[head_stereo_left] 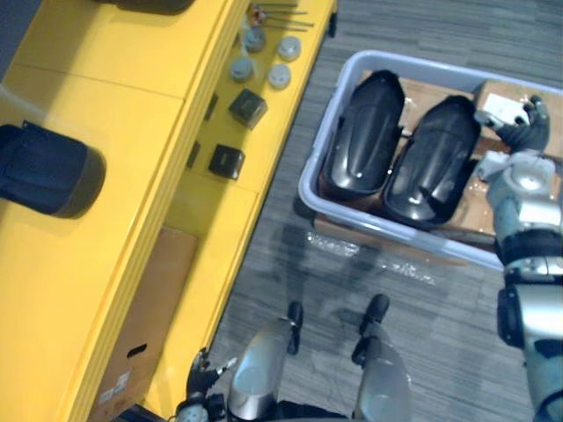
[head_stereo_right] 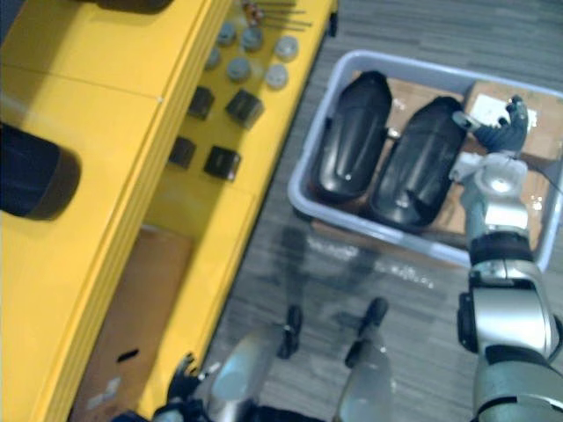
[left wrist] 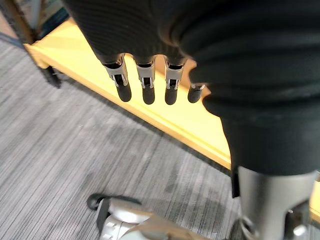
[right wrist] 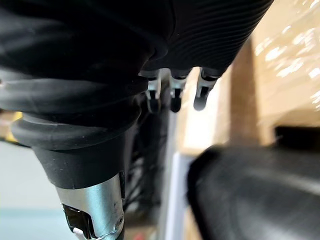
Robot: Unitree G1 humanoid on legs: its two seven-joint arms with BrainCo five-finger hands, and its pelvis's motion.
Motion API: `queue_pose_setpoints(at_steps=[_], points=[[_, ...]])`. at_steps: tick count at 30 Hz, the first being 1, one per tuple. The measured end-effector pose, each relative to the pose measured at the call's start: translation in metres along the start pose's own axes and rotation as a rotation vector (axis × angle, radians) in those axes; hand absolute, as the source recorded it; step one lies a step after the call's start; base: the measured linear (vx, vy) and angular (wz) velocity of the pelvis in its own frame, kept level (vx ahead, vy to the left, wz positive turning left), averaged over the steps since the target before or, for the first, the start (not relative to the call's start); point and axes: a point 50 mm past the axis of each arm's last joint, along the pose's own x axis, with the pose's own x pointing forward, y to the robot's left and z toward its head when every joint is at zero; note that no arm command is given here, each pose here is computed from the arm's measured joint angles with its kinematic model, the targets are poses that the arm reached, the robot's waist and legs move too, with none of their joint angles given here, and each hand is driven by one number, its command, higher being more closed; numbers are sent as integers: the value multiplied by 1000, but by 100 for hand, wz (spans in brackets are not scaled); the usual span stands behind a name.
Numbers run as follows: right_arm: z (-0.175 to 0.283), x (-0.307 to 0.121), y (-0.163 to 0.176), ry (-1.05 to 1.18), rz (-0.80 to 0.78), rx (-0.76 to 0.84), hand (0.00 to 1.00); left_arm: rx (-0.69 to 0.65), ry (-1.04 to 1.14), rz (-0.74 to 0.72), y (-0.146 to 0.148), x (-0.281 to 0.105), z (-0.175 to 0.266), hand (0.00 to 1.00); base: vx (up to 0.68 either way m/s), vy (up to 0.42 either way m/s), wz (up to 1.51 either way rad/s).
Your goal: Walk over and take plastic housings, then place them on the shelf
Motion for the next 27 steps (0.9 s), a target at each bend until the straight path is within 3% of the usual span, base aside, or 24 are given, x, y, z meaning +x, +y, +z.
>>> queue_pose_setpoints(at_steps=[2,13,27], points=[[6,3,-12,-6,-75,-25,0,-37,6,-16,-4,-1,-1,0,-57,20,5],[-1,6,-24,57,-126,-92,0,-71,24,-54,-11,-2,-5,0,-16,-2,-2],[-13,7,-21,122,70,-195,0,-95,7,-48,-12,-1,-4,0,-14,8,3]])
